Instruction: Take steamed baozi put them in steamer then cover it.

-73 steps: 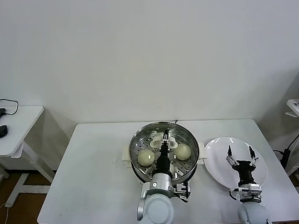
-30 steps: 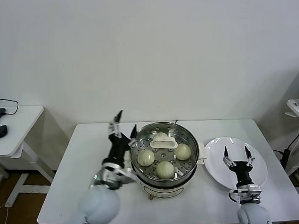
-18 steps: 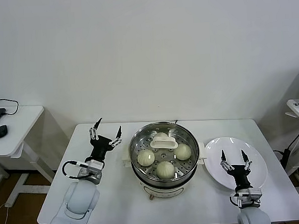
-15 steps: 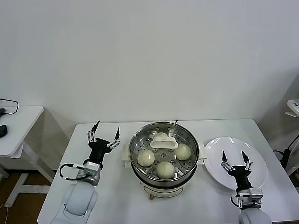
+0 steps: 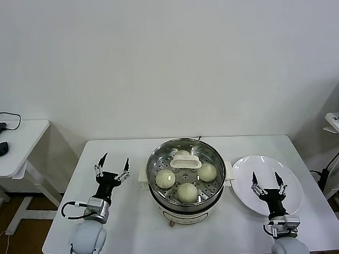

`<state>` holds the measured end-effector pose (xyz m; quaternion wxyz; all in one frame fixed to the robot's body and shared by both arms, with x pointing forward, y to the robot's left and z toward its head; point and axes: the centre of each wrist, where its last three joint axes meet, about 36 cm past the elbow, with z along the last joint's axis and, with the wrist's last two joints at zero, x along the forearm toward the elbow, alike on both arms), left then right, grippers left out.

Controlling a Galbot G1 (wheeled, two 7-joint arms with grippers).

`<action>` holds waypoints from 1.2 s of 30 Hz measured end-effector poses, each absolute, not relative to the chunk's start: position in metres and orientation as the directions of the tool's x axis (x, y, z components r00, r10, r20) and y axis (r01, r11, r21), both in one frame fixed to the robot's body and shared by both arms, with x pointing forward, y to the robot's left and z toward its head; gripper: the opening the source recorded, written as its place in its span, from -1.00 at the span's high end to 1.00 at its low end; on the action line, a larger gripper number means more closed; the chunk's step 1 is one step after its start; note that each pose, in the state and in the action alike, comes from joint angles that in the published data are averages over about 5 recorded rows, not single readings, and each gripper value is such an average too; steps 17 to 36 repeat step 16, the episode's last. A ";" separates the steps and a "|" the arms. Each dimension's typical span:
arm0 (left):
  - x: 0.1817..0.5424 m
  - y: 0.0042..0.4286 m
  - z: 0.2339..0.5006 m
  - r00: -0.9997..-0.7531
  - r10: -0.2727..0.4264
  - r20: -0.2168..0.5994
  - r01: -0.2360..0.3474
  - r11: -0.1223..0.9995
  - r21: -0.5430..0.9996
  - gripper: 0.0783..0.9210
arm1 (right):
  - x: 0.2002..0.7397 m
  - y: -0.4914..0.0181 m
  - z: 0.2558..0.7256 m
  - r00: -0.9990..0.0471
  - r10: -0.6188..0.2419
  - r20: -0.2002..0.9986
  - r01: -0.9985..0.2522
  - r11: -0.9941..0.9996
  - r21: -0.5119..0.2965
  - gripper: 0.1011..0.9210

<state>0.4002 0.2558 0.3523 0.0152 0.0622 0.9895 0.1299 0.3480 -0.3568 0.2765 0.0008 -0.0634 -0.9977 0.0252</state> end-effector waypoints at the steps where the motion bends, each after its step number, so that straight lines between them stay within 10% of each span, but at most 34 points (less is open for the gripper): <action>1: 0.399 0.256 0.350 -0.992 0.125 -0.012 0.118 0.960 0.254 -0.77 | 0.348 -0.357 0.277 -0.992 0.126 -0.002 0.126 0.991 -0.050 -0.76; 36: 0.390 0.262 0.334 -0.994 0.110 -0.002 0.107 0.968 0.226 -0.77 | 0.344 -0.356 0.278 -0.992 0.127 0.001 0.127 0.991 -0.044 -0.76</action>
